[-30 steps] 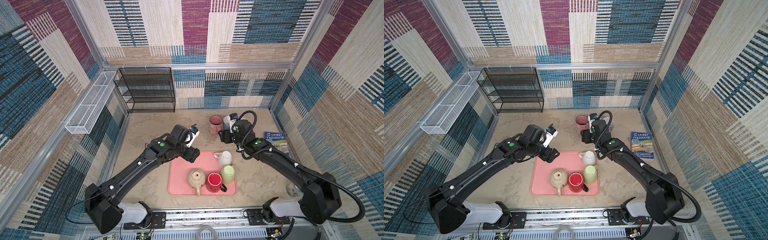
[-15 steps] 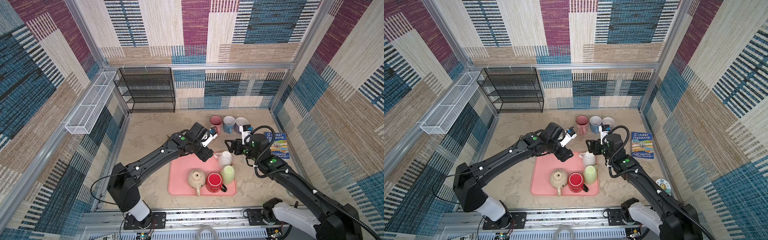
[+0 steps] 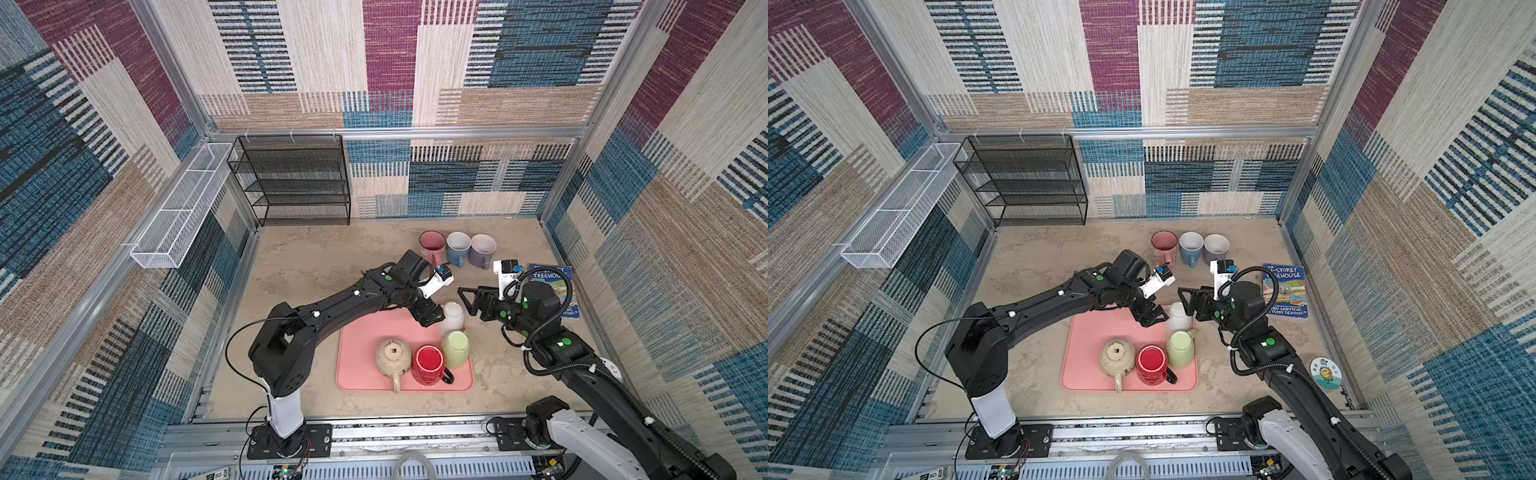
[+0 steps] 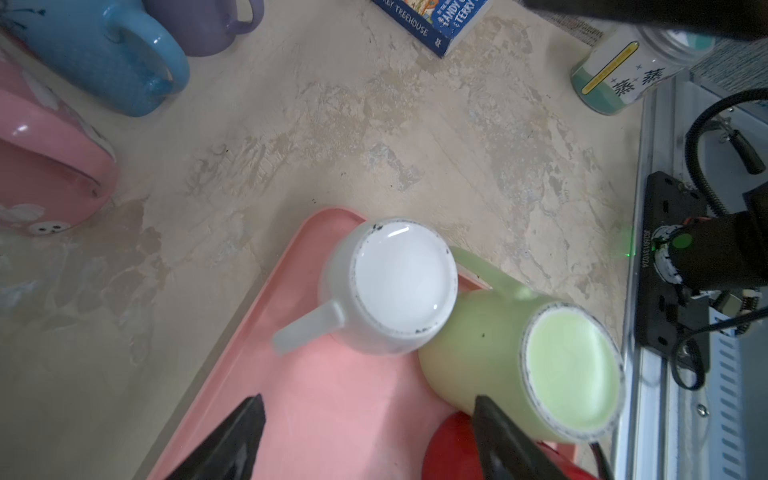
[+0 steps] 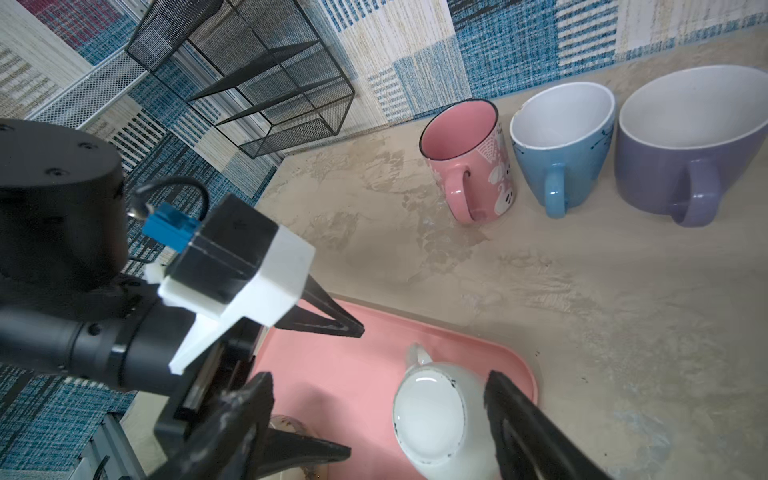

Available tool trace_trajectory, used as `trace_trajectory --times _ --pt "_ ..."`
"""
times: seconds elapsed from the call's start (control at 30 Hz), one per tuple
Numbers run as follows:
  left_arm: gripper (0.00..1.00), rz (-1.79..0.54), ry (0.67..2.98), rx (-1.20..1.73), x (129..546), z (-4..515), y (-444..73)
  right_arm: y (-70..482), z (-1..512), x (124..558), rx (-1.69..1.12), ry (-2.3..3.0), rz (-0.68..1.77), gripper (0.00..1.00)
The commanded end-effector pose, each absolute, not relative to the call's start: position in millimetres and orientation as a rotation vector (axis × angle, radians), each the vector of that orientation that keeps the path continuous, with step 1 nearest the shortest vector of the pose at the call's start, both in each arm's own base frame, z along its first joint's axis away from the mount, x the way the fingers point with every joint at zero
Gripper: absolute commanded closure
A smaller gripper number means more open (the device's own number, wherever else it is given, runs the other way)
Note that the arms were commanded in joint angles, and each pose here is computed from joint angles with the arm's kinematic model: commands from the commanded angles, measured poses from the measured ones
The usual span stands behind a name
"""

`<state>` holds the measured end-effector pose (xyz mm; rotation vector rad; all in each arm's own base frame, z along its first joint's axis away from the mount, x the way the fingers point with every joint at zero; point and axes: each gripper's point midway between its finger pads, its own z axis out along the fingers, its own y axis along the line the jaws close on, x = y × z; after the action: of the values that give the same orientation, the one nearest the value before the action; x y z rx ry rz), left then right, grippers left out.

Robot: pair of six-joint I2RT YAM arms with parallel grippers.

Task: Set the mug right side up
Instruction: 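Move the left gripper over the white mug while the right returns near the tray, then lower the left gripper onto the white mug's base and close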

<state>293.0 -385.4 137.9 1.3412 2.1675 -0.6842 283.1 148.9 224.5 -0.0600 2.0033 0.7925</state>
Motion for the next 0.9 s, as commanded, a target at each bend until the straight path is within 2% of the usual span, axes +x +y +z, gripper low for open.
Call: trace_trajectory --times 0.0,0.37,0.87 --pt "0.16 -0.738 2.056 1.384 299 143 -403 147 221 278 -0.018 2.021 0.817 0.18" --pt "0.18 -0.813 2.045 1.392 307 118 -423 133 221 270 0.041 2.039 0.77 0.18" --pt "0.32 -0.778 2.061 1.333 297 115 -403 138 212 272 0.027 2.061 0.795 0.18"
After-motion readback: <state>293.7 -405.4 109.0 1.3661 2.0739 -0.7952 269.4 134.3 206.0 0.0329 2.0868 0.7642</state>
